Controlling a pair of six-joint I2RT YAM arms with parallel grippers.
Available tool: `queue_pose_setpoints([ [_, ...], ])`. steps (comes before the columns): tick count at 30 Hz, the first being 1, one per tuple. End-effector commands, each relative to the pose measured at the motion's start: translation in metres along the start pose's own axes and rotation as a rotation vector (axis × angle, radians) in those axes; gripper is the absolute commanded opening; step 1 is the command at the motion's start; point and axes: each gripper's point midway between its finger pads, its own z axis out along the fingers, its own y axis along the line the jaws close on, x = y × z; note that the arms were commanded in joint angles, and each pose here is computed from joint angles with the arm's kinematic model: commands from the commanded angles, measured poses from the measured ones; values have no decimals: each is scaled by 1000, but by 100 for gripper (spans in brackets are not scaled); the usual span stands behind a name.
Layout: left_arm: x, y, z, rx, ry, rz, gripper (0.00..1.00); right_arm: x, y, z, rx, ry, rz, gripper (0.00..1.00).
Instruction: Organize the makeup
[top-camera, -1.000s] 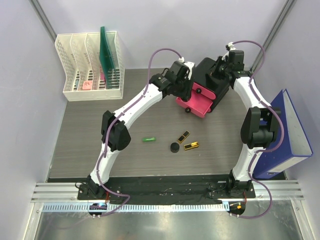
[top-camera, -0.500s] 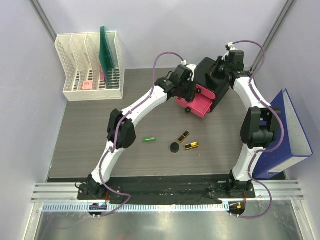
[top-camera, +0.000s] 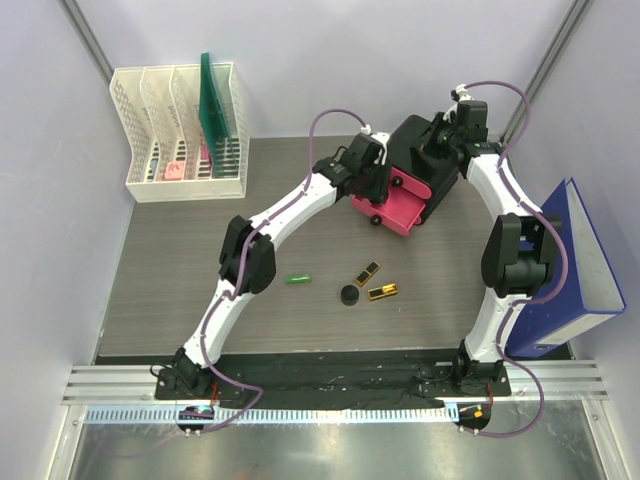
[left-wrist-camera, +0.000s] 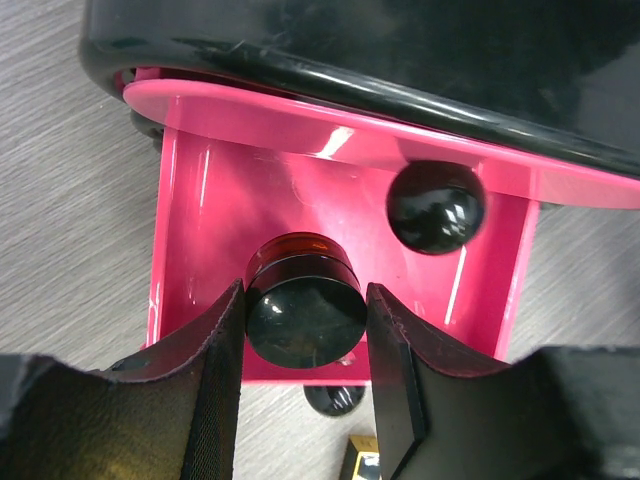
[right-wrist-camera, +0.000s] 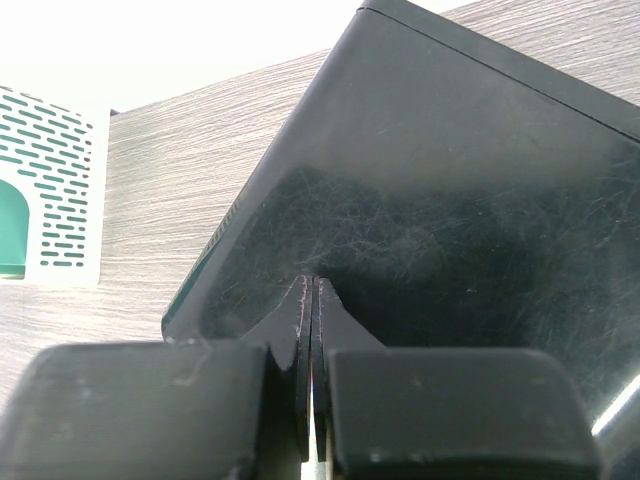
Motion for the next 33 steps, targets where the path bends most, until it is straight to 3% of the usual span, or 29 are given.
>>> queue_pose_setpoints([
  [1, -32, -4, -2, 20, -101, -25, 36, 134, -66, -1, 225, 417, 74, 1],
  [4, -34, -3, 1, 19, -111, -24, 47, 135, -66, 0, 226, 418, 75, 1],
  [13, -72, -20, -21, 89, -229, -16, 61, 134, -66, 0, 230, 416, 67, 1],
  [19, -82, -26, -38, 108, -251, -5, 62, 134, -66, 0, 228, 417, 65, 1],
  [24, -92, -35, -80, 133, -278, 15, 62, 133, -67, -1, 232, 416, 65, 1],
  [28, -82, -30, -108, 110, -271, 63, 62, 134, -67, 0, 230, 419, 65, 1],
  [33, -20, -21, -111, 92, -105, 151, 64, 134, -68, 1, 234, 417, 65, 1],
])
